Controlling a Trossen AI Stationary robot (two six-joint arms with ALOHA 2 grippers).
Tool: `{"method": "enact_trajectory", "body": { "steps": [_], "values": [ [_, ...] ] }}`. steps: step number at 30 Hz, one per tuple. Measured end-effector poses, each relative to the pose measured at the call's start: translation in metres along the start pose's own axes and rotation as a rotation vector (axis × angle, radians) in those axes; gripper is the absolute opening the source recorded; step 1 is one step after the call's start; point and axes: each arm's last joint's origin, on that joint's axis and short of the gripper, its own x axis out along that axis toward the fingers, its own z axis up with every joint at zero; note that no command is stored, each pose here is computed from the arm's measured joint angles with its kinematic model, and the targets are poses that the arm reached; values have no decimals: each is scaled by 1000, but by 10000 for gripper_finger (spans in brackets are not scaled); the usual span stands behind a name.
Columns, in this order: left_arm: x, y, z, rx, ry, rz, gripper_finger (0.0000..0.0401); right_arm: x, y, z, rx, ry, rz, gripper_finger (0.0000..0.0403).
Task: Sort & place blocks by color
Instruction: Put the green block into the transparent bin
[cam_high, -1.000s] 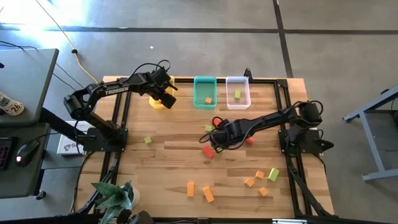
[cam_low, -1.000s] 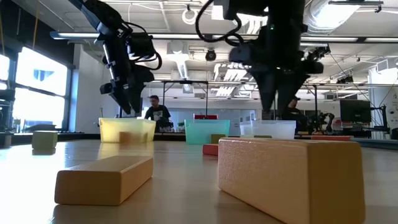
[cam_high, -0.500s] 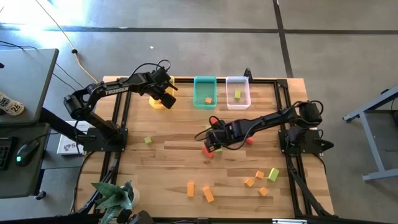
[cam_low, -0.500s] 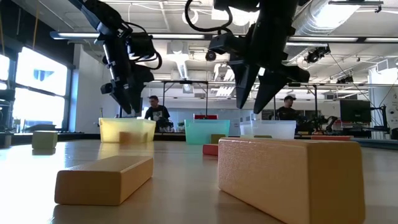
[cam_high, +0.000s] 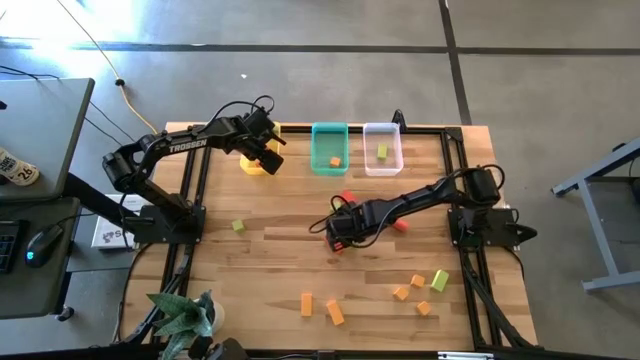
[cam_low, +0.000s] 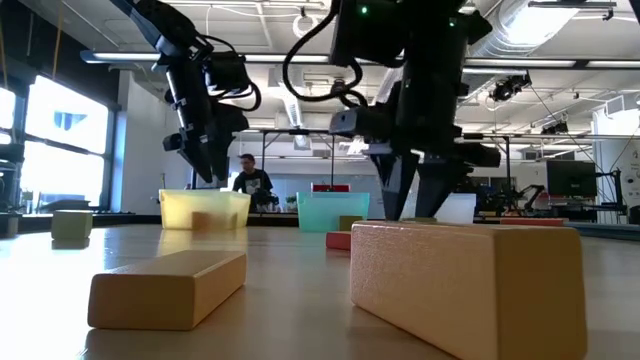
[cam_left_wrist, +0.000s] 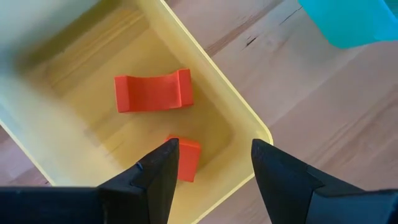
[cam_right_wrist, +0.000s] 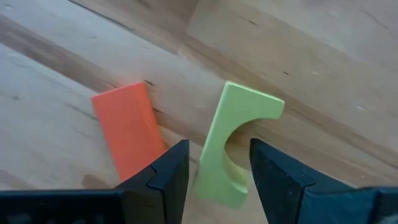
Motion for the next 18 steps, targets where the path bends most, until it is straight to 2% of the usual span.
{"method": "enact_trajectory", "body": {
  "steps": [4, 10, 18],
  "values": [
    [0, 0, 0, 0, -2, 4, 188, 6, 0, 0, -2, 7, -12, 114],
    [0, 0, 0, 0, -4, 6, 188, 5, 0, 4, -15, 6, -4, 20],
    [0, 0, 1, 64, -6, 6, 189, -6, -6, 18, -35, 14, 22, 30]
  ]
}}
